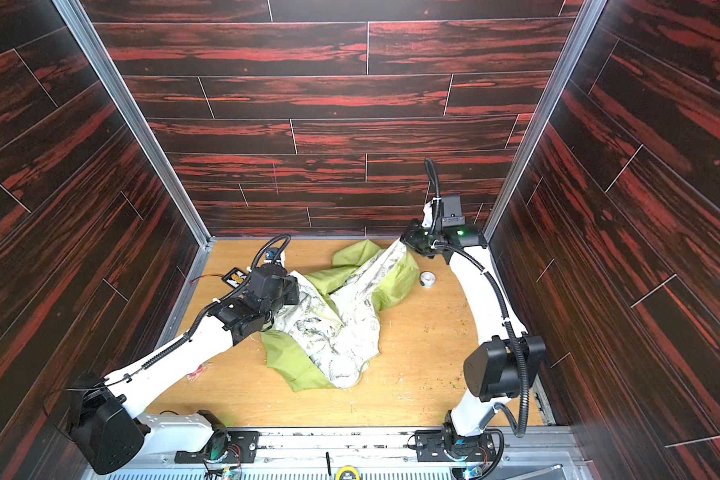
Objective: Zip up the jacket
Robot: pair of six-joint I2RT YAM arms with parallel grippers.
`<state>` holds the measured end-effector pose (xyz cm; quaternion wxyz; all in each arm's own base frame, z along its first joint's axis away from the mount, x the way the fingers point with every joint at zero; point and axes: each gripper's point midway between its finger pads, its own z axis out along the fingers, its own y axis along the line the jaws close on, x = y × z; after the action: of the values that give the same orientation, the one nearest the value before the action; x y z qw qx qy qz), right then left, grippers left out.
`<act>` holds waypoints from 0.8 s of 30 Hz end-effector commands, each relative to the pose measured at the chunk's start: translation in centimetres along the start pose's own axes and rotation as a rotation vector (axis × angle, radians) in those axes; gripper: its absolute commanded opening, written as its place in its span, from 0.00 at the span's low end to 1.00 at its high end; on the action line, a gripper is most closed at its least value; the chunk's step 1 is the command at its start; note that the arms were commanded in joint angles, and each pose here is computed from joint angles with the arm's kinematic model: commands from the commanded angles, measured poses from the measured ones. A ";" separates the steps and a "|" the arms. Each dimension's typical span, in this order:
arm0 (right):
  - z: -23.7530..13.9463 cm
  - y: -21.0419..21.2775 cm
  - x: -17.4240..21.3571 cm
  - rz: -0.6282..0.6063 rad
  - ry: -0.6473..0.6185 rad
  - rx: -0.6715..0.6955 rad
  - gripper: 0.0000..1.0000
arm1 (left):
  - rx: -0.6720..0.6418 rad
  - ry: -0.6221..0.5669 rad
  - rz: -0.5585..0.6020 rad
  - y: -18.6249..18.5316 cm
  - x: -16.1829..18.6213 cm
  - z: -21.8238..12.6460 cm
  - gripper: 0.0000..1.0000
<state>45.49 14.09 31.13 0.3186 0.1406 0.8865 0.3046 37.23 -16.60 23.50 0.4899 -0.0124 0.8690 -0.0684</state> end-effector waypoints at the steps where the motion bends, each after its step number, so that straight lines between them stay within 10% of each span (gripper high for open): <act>1: 1.9 -0.6 -0.1 0.042 0.031 0.004 0.00 | -0.033 0.006 -0.041 1.3 0.4 -0.3 0.00; 24: -1.3 -12.6 4.1 0.085 0.004 0.316 0.00 | -0.266 0.129 -0.234 10.4 4.0 -0.6 0.00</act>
<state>41.77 7.75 19.76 0.2401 0.2142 0.9277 0.1895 35.43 -6.88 19.89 0.4325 -0.1582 0.8876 -0.0097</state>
